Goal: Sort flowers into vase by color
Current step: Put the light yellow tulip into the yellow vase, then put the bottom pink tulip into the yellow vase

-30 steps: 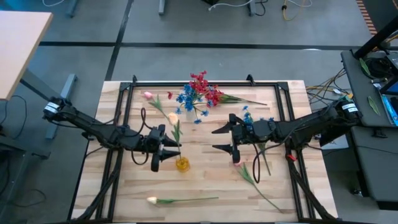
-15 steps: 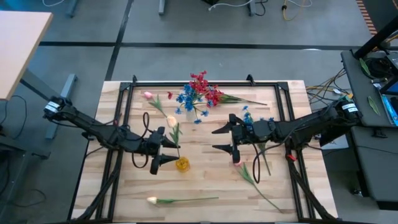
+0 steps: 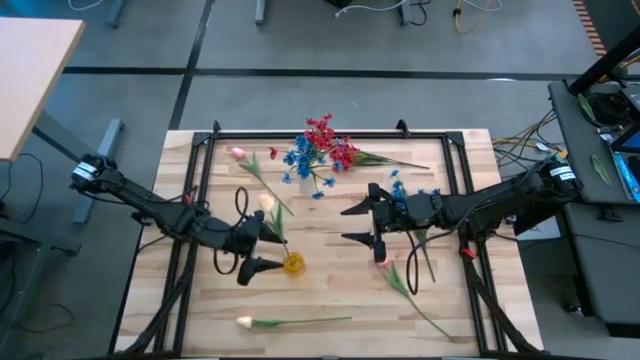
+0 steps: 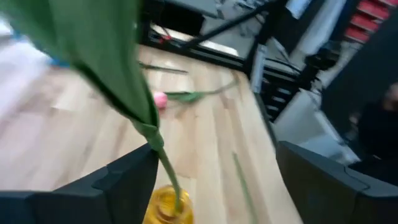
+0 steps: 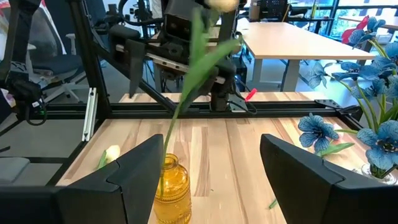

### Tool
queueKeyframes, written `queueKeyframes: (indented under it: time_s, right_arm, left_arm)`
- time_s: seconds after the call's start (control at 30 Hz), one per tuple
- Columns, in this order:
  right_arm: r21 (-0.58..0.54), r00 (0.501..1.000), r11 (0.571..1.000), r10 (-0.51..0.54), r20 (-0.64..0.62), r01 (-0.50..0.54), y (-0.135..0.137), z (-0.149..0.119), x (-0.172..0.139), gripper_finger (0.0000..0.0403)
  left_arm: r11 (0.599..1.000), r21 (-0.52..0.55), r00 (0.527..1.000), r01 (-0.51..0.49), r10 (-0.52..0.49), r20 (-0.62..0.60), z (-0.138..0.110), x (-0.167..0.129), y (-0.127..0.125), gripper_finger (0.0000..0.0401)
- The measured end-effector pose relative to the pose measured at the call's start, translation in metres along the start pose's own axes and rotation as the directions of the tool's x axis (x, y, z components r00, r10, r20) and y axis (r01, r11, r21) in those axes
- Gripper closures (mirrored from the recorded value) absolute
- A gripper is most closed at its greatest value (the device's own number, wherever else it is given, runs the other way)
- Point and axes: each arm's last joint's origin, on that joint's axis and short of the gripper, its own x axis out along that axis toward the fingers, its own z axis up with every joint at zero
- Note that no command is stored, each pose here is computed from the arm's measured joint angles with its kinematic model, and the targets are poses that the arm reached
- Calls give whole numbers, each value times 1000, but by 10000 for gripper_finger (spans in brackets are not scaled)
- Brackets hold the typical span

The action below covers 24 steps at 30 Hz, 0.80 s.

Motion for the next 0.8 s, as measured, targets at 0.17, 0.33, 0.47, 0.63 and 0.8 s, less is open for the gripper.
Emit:
queueKeyframes:
  time_s: [0.17,0.33,0.47,0.63,0.8]
  right_arm:
    - [1,1000,1000,0,-1,0,0,0,0,142]
    - [1,1000,1000,0,-2,0,0,0,0,142]
    - [1,1000,1000,0,-2,0,0,0,0,142]
    - [16,1000,1000,-1,-9,1,0,-1,0,142]
    - [44,999,999,-5,-48,7,0,-4,0,142]
  left_arm:
    - [1000,-14,998,12,-13,-64,-5,0,1,91]
    - [999,-36,988,-37,31,-148,-13,-1,5,91]
    - [998,-41,982,-52,44,-184,-17,-3,7,91]
    - [996,-73,969,-44,25,-244,-19,-10,9,91]
    - [982,-157,944,-104,48,-327,-23,-27,14,91]
